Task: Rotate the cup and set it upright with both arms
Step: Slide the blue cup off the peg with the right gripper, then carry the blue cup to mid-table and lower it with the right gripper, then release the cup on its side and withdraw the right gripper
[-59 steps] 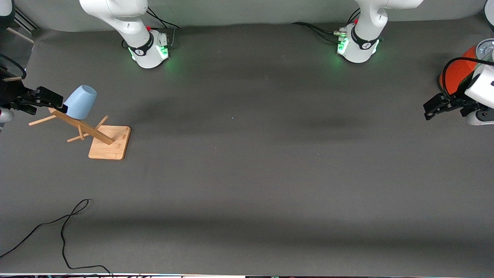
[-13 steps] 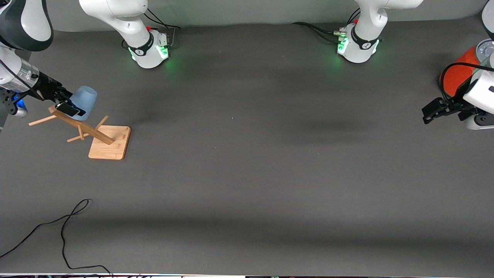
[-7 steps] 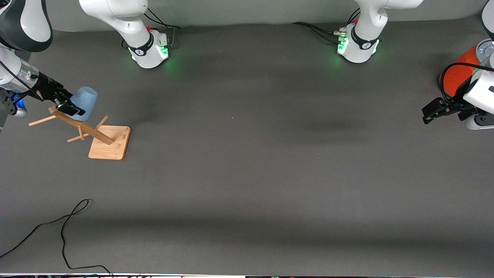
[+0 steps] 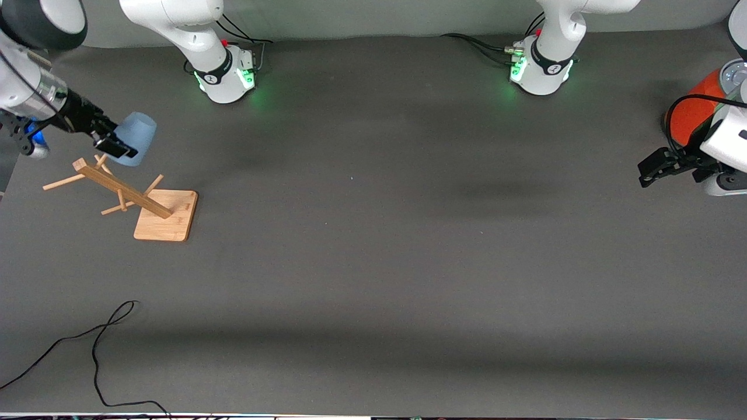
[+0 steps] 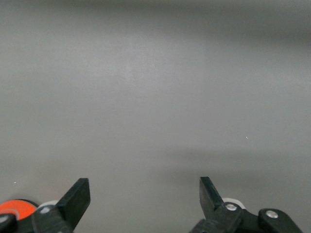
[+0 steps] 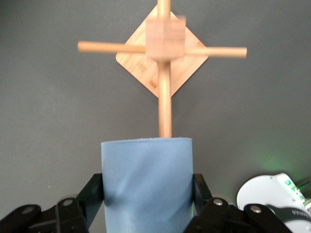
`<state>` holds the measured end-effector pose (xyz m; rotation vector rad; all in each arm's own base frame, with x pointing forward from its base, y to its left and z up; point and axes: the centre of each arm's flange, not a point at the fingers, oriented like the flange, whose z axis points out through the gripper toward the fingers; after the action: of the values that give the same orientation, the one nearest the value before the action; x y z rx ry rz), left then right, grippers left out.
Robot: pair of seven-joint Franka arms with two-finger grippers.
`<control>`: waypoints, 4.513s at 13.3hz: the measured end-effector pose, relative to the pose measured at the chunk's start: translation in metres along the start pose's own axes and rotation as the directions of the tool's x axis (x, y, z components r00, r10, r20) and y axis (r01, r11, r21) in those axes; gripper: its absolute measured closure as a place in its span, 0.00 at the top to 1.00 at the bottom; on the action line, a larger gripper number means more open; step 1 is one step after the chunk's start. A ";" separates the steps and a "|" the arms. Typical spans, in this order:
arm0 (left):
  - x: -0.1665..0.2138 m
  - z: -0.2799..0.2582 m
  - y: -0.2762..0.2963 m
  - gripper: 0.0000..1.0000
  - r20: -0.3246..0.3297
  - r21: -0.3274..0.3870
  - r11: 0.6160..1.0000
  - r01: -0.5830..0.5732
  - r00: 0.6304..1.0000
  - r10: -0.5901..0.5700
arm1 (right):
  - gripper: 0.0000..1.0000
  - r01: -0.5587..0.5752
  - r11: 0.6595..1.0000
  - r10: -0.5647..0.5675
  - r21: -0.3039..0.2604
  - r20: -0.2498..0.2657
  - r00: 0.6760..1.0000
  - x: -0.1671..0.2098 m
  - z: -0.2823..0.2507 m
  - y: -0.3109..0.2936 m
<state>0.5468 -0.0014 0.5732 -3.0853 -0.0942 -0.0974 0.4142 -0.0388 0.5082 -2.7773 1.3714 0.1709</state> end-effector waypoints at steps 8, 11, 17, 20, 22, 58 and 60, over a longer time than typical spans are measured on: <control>0.001 -0.001 -0.004 1.00 -0.005 -0.001 1.000 0.008 1.000 -0.008 | 0.79 -0.082 0.996 0.083 0.044 -0.031 0.996 -0.115 -0.050 -0.073; 0.002 -0.001 -0.011 1.00 -0.010 -0.001 1.000 0.021 1.000 -0.021 | 0.79 -0.186 0.982 0.186 0.034 -0.015 0.982 -0.154 -0.050 -0.138; 0.001 -0.004 -0.010 1.00 -0.012 -0.004 1.000 0.019 1.000 -0.019 | 0.79 -0.401 0.916 0.400 0.023 0.045 0.915 -0.270 -0.015 -0.262; -0.003 -0.012 -0.012 1.00 0.007 -0.003 1.000 0.022 1.000 -0.022 | 0.79 -0.474 0.880 0.475 0.037 -0.031 0.879 -0.332 0.047 -0.308; -0.003 -0.017 -0.013 1.00 0.007 -0.004 1.000 0.024 1.000 -0.024 | 0.79 -0.520 0.853 0.522 0.042 -0.080 0.849 -0.374 0.096 -0.338; -0.004 -0.016 -0.005 1.00 0.093 -0.044 0.999 -0.003 0.996 0.007 | 1.00 -0.511 0.855 0.494 -0.090 -0.160 0.855 -0.377 0.044 -0.369; -0.005 -0.015 -0.005 1.00 0.103 -0.043 0.999 -0.003 0.995 0.008 | 1.00 -0.423 0.900 0.406 -0.106 -0.151 0.901 -0.313 -0.024 -0.341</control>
<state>0.5405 0.0029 0.5881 -3.1325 -0.0892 0.0614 0.4977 0.4141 0.5639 -2.5899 2.0489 0.1061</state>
